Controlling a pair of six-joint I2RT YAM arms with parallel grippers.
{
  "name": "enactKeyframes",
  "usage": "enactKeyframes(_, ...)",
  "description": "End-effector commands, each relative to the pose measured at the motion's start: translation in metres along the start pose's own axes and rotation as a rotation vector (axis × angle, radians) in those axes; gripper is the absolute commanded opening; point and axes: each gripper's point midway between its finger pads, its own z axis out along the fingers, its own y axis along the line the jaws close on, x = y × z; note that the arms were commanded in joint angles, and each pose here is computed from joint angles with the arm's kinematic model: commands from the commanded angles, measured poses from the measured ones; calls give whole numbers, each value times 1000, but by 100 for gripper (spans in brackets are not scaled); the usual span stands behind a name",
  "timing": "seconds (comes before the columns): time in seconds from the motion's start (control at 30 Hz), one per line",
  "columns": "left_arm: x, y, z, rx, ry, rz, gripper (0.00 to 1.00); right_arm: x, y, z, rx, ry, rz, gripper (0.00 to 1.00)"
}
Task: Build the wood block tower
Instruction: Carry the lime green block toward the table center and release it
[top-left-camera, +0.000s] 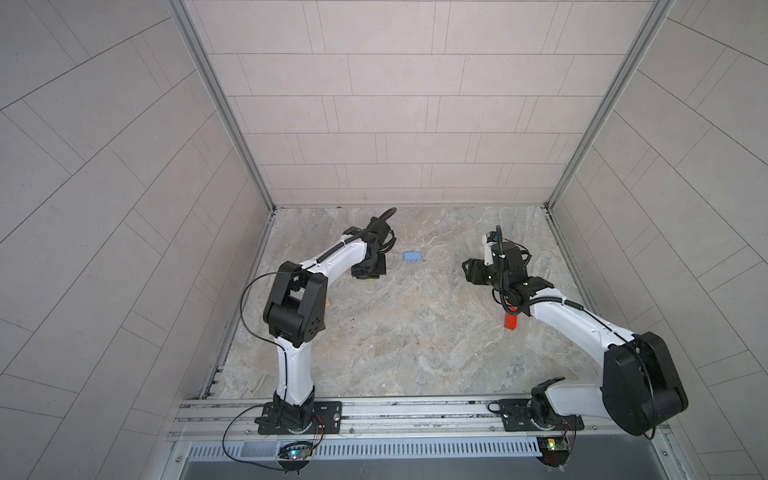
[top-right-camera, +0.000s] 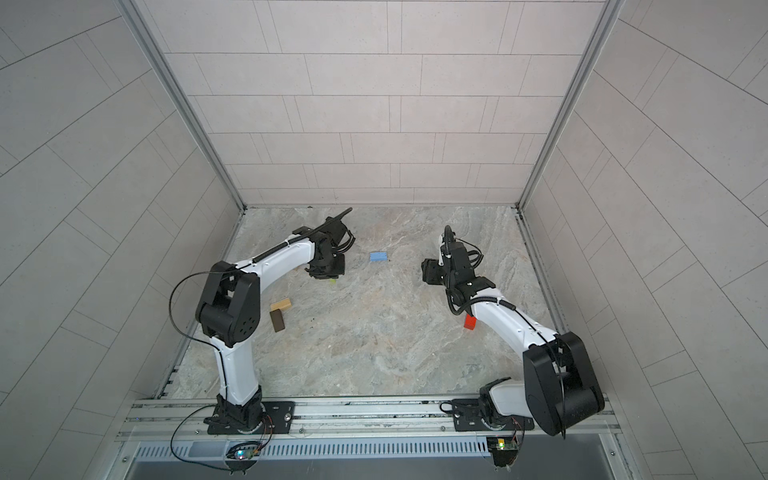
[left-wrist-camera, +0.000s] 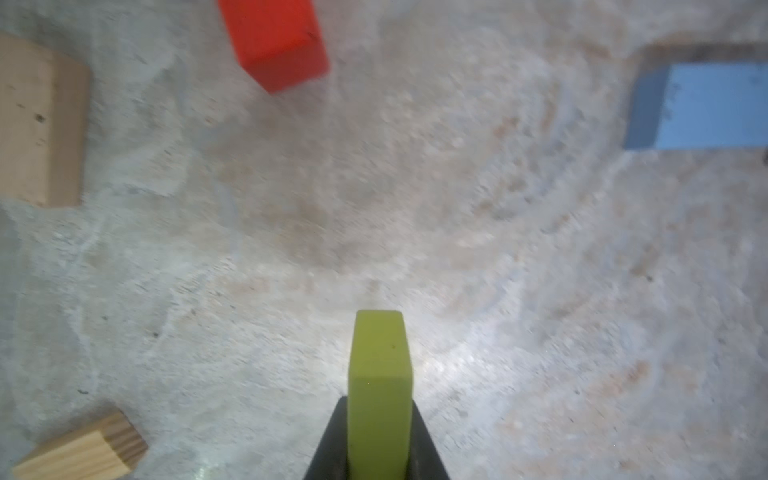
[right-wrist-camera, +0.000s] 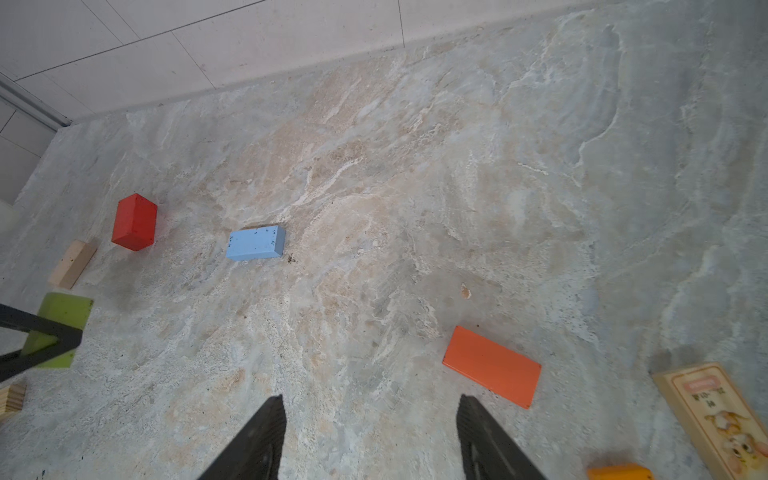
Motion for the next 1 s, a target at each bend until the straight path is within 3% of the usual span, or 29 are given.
enactKeyframes(0.0, 18, -20, -2, -14, -8, -13, 1, 12, -15, -15, 63, 22, 15, 66)
enactKeyframes(0.3, 63, -68, 23, 3, 9, -42, 0, 29, -32, -34, 95, 31, 25, 66)
enactKeyframes(0.73, 73, -85, 38, 3, 29, -23, 1, 37, -29, -28, 70, 56, 27, 69)
enactKeyframes(0.83, 74, -85, 42, 1, 34, -21, 7, 37, -29, -28, 67, 56, 24, 70)
enactKeyframes(0.97, 75, -86, 43, -1, 37, -15, 26, 37, -29, -29, 67, 55, 17, 72)
